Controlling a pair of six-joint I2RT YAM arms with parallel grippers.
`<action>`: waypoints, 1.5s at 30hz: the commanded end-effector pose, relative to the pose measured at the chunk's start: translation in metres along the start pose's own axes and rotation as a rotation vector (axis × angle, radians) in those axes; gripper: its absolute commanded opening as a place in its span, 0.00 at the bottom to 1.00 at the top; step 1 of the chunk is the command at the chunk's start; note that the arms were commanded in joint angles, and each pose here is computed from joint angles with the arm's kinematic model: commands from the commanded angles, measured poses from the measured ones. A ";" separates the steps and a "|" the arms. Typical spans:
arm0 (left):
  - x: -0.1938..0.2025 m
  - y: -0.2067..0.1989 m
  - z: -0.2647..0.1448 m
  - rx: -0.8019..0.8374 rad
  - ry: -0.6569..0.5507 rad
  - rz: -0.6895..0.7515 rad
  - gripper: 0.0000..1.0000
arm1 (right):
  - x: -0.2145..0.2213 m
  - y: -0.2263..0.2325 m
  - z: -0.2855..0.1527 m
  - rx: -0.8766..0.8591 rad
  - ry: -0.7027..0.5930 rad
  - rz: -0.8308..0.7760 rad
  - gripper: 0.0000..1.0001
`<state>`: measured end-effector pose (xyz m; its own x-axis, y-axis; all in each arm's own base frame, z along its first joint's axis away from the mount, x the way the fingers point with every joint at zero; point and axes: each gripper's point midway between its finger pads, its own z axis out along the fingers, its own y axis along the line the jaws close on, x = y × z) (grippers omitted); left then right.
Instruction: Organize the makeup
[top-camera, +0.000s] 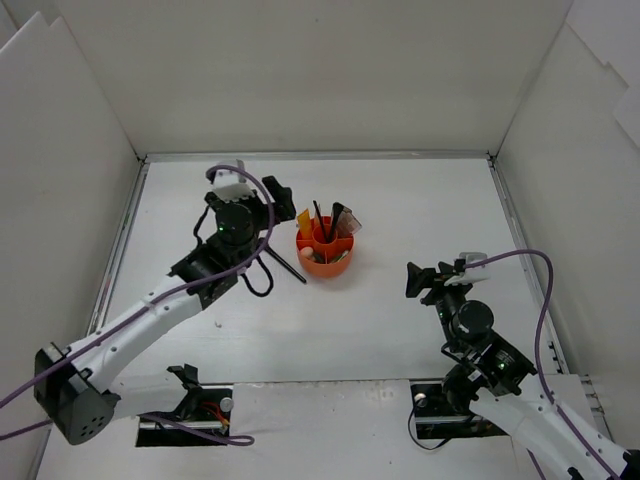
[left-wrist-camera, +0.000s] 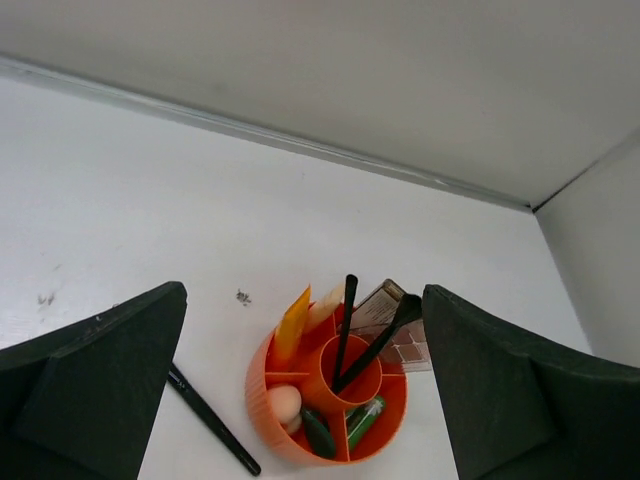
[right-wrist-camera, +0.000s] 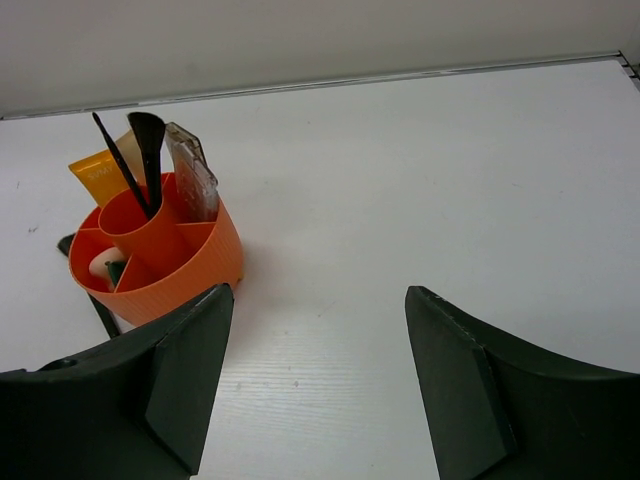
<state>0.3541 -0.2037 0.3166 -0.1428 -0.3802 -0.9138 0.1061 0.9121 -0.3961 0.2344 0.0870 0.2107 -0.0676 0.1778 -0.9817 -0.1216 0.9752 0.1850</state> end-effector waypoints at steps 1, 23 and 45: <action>-0.013 0.042 -0.021 -0.202 0.037 -0.131 0.99 | -0.026 0.011 0.005 -0.024 -0.052 0.023 0.66; 0.141 0.106 -0.005 -0.537 0.753 -0.333 0.78 | -0.026 0.038 0.016 -0.113 0.042 -0.064 0.64; 0.219 0.123 0.053 -0.728 0.925 -0.562 0.67 | -0.027 0.023 0.006 -0.077 -0.006 -0.031 0.64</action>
<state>0.3787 -0.1802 0.0503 -0.6819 -0.7170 -0.1445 -0.6707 0.6918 -0.2675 0.2357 0.1072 0.2241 -0.1128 0.0945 -0.9891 -0.2201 0.9684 0.1176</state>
